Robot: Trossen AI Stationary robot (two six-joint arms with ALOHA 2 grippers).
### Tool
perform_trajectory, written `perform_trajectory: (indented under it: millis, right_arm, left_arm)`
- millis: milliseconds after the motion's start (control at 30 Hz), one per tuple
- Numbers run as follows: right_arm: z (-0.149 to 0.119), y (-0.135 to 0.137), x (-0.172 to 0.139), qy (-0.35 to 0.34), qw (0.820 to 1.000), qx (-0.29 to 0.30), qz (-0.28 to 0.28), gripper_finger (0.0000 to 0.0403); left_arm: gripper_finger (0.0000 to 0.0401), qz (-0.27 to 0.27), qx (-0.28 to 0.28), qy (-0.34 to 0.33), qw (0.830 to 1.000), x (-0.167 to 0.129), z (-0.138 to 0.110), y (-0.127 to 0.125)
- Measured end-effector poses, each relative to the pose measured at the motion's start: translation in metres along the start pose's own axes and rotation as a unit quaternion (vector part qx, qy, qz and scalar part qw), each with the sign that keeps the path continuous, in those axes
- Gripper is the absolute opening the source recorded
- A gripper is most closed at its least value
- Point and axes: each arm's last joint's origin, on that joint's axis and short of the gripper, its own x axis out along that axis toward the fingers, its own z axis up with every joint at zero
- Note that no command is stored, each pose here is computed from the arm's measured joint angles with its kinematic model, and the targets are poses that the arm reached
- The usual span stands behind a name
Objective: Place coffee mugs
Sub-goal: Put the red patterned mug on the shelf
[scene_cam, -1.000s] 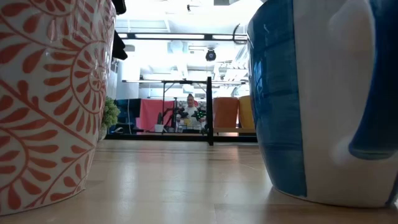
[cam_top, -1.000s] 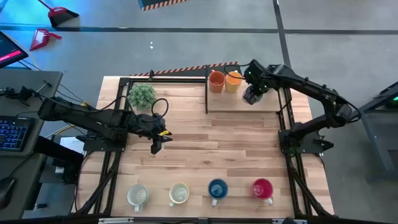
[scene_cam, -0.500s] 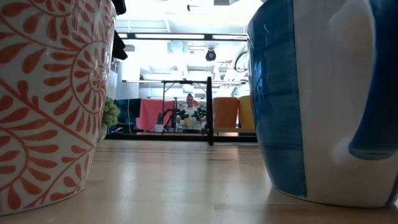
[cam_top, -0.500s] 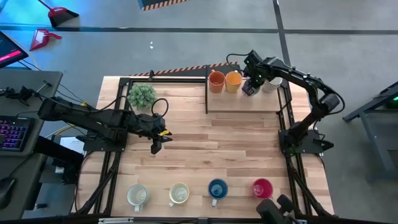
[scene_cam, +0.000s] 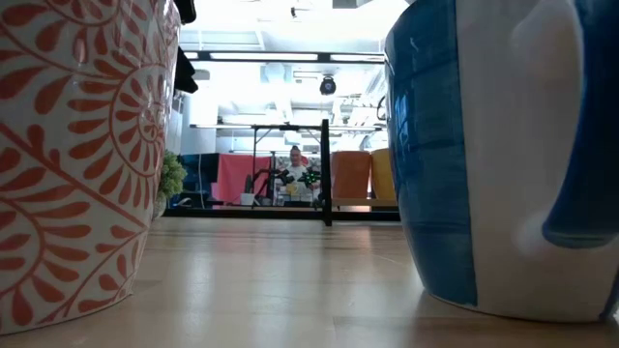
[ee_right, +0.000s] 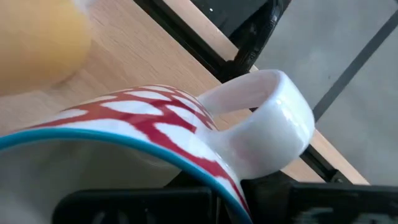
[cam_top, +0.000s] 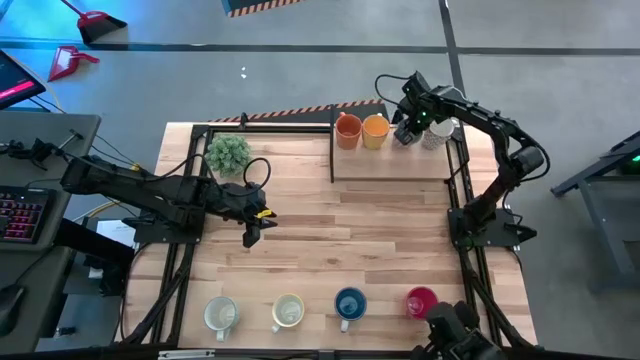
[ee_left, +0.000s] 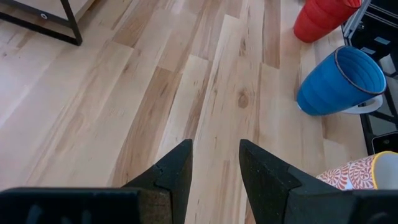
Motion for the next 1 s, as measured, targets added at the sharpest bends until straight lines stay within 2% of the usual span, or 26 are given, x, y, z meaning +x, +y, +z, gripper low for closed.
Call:
perform_trajectory:
  millis: [267,600,1000]
  right_arm:
    - [-0.0013,-0.0022,0.0001,0.002,1.000,-0.005,0.013,0.0001]
    - [0.0015,-0.0038,-0.0003,-0.010,1.000,-0.013,-0.005,0.0031]
    - [0.0013,-0.0036,-0.0003,-0.009,1.000,-0.015,-0.004,0.0037]
  left_arm:
    - [0.0119,0.000,0.000,0.000,1.000,0.0000,0.0000,0.0000]
    - [0.0119,0.000,0.000,0.000,1.000,0.0000,0.0000,0.0000]
    - [0.0119,0.000,-0.001,0.000,1.000,0.0000,-0.0001,0.0000]
